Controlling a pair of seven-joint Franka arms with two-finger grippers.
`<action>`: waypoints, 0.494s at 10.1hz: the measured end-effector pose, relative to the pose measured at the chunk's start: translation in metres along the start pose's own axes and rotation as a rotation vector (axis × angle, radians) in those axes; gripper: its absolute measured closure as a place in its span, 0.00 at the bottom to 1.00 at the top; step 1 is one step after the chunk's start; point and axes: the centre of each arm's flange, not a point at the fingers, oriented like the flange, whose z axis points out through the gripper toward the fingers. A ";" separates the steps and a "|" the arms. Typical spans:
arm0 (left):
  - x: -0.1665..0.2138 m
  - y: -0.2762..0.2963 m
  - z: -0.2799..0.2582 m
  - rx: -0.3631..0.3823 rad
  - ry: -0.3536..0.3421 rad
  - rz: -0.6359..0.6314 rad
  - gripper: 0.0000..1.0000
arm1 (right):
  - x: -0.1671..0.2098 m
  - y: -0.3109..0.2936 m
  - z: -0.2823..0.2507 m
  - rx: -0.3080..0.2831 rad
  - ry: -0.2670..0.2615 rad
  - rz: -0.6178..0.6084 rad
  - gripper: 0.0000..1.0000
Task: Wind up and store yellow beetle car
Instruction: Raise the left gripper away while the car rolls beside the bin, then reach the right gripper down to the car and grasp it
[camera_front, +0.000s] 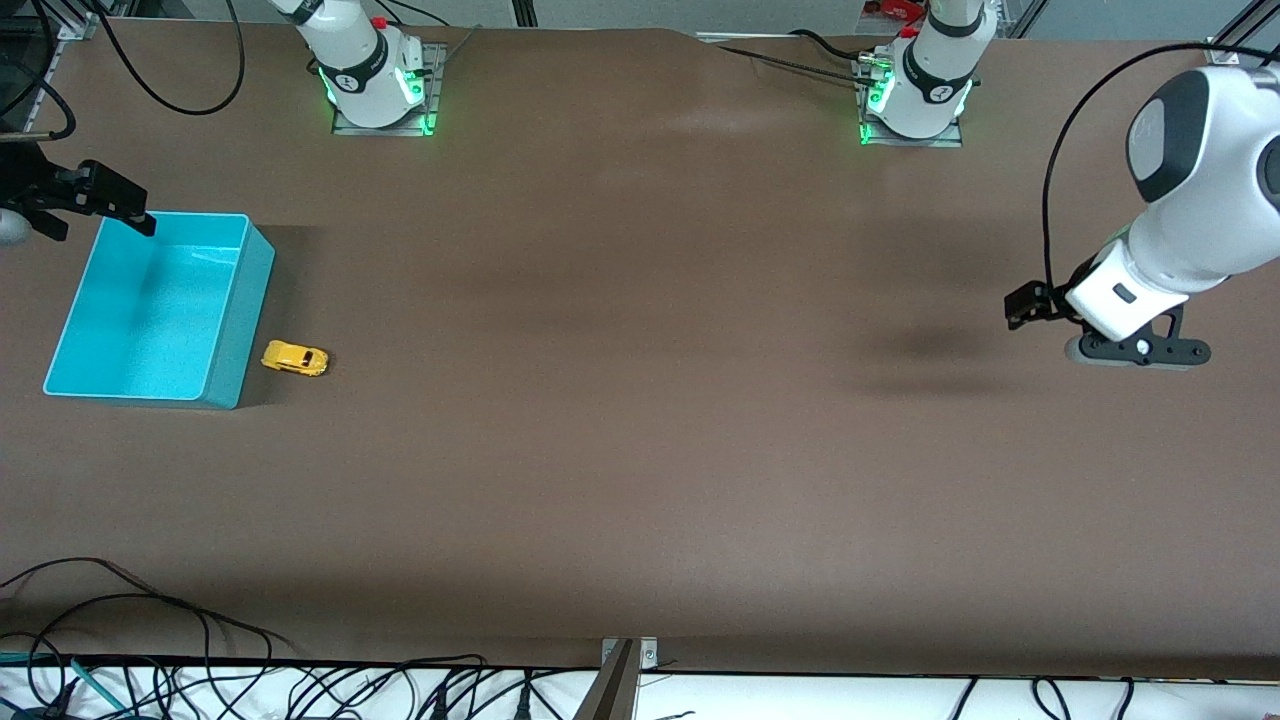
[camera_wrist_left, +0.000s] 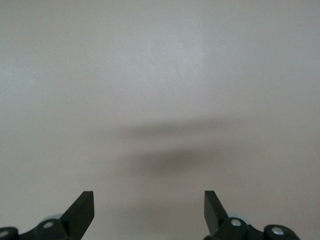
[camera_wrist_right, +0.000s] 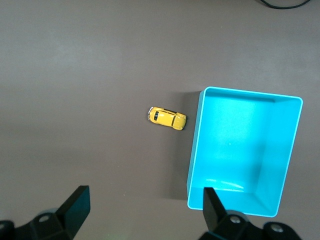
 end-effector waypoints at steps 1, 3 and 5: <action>-0.003 -0.001 0.000 0.001 -0.006 0.011 0.04 | 0.002 0.000 0.004 0.000 -0.007 0.000 0.00; -0.006 -0.002 0.008 -0.001 -0.027 0.018 0.05 | 0.008 0.002 0.015 0.001 -0.022 0.004 0.00; -0.006 -0.001 0.010 -0.002 -0.032 0.020 0.05 | 0.018 0.004 0.028 -0.001 -0.016 0.005 0.00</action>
